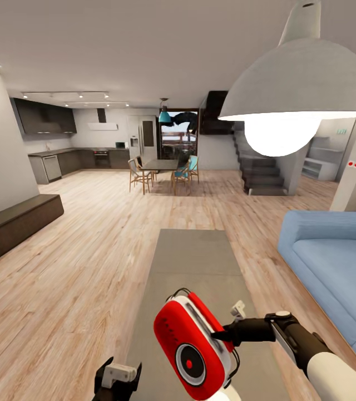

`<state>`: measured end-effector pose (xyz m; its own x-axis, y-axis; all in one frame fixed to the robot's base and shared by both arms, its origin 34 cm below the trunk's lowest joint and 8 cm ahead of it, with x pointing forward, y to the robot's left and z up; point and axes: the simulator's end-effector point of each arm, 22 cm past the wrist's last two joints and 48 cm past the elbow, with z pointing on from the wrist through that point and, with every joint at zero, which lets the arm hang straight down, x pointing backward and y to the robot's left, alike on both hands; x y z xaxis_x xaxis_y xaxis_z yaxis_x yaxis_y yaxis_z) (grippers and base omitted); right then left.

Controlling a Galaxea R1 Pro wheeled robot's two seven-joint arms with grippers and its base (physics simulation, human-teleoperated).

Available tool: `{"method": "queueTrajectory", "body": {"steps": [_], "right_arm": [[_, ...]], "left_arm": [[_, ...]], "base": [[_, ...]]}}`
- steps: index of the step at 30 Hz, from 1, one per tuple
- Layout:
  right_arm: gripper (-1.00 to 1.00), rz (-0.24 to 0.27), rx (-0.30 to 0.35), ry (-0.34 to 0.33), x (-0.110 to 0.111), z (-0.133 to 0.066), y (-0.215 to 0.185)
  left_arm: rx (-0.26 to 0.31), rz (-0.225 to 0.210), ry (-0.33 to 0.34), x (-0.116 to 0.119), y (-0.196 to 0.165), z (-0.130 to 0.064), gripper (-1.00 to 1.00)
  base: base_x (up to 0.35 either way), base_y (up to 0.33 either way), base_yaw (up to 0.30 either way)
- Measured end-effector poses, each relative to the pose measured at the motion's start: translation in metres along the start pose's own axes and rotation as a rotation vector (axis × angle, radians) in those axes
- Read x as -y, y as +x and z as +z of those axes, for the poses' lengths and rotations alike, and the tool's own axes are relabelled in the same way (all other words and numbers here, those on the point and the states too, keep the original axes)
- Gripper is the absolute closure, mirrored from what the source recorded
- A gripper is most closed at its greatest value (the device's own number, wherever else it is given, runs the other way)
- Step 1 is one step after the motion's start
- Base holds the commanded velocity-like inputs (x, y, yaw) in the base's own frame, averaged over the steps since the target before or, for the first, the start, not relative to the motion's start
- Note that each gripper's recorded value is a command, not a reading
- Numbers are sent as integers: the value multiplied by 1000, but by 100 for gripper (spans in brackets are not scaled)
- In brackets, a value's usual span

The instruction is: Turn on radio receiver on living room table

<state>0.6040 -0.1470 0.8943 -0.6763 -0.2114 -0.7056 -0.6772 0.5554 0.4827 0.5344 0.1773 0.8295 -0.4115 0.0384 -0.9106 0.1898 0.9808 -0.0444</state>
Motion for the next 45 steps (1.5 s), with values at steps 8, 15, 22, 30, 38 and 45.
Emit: {"method": "queueTrajectory", "body": {"steps": [8, 15, 22, 30, 38, 45], "right_arm": [[100, -26, 20, 2, 1, -2, -5], [100, -71, 44, 12, 3, -2, -10], [100, -75, 46, 41, 10, -2, -11], [100, -74, 46, 49, 11, -2, -11], [100, -74, 46, 49, 11, -2, -11], [100, -74, 46, 48, 11, -2, -11]], "left_arm": [[-2, 0, 20, 6, 0, 0, 100], [-4, 2, 44, 11, 1, 0, 100], [14, 33, 53, 14, -17, 2, 100], [-211, 275, 301, 130, 13, -12, 100], [-255, 280, 580, 220, 12, -44, 100], [-167, 274, 617, 236, -41, -45, 100]], "base": [[0, 0, 0], [0, 0, 0], [0, 0, 0], [0, 0, 0], [0, 0, 0], [0, 0, 0]]}}
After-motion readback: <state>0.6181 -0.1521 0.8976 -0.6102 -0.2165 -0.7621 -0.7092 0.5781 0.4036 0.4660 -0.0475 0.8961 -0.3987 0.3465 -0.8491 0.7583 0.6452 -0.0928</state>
